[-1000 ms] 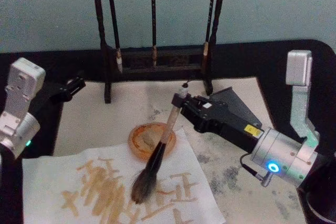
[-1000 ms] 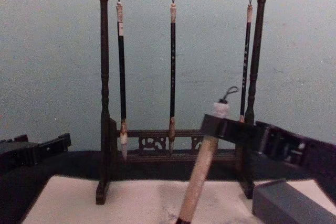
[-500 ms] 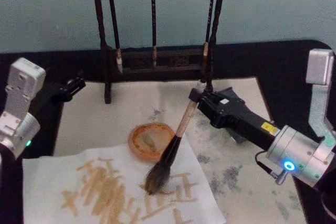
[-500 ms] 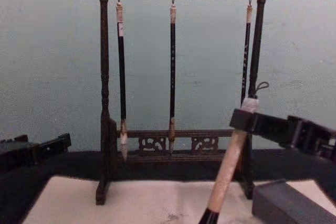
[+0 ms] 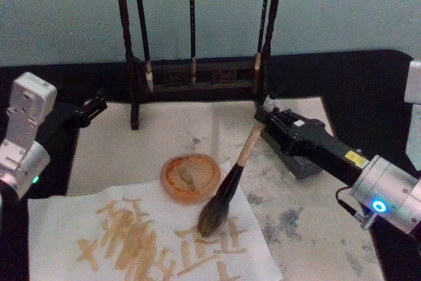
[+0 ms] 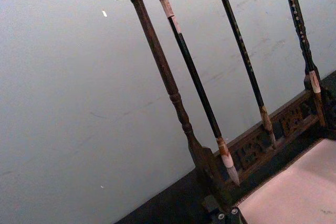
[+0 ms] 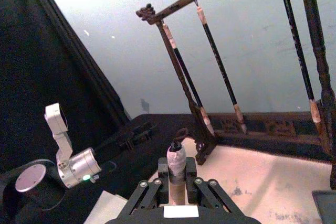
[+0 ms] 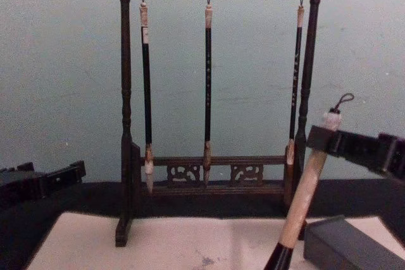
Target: Pick up the brush from the inkstone, write on the paper, then place the brush back to its original position.
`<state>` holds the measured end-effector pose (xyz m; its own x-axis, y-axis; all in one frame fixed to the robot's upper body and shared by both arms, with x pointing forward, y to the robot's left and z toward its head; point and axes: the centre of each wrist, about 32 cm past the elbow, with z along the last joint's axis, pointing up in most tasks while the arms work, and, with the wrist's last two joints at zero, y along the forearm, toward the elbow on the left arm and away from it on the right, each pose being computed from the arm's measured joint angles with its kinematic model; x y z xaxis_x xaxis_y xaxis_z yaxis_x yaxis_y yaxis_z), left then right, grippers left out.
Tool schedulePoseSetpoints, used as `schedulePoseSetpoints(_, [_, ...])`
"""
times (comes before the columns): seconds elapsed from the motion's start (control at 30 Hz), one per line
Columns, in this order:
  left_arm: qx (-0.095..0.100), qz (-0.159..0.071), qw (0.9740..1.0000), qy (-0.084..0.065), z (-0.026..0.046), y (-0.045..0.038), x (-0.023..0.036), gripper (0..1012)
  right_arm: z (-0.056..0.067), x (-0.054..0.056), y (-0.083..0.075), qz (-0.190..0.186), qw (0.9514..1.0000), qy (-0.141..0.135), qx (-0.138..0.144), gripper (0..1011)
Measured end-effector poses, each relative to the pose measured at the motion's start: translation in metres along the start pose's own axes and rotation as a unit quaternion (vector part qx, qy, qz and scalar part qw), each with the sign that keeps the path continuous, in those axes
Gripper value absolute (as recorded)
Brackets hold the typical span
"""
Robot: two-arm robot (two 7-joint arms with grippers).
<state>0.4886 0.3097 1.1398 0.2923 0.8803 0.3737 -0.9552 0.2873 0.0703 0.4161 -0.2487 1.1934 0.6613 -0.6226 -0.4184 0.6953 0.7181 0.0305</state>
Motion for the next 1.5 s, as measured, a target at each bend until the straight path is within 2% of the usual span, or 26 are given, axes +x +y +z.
schedulePoseSetpoints(0.23, [0.000, 0.000, 1.0000, 0.000, 0.0000, 0.0000, 0.0000, 1002, 0.007, -0.006, 0.000, 0.013, 0.9998, -0.004, 0.012, 192])
schedulePoseSetpoints(0.53, [0.000, 0.000, 1.0000, 0.000, 0.0000, 0.0000, 0.0000, 1002, 0.017, -0.021, 0.009, 0.046, 0.9985, -0.011, 0.027, 192])
schedulePoseSetpoints(0.73, [0.000, 0.000, 1.0000, 0.000, 0.0000, 0.0000, 0.0000, 1002, 0.015, -0.029, 0.016, 0.063, 0.9977, -0.011, 0.022, 192])
schedulePoseSetpoints(0.83, [0.000, 0.000, 1.0000, 0.000, 0.0000, 0.0000, 0.0000, 1002, 0.010, -0.030, 0.020, 0.069, 0.9975, -0.008, 0.015, 192])
schedulePoseSetpoints(1.03, [0.000, 0.000, 1.0000, 0.000, 0.0000, 0.0000, 0.0000, 1002, -0.003, -0.027, 0.028, 0.074, 0.9972, 0.007, -0.006, 192])
schedulePoseSetpoints(1.23, [0.000, 0.000, 1.0000, 0.000, 0.0000, 0.0000, 0.0000, 1002, -0.013, -0.018, 0.031, 0.065, 0.9976, 0.015, -0.021, 192])
schedulePoseSetpoints(1.5, [0.000, 0.000, 1.0000, 0.000, 0.0000, 0.0000, 0.0000, 1002, -0.015, -0.005, 0.023, 0.037, 0.9989, 0.019, -0.022, 192])
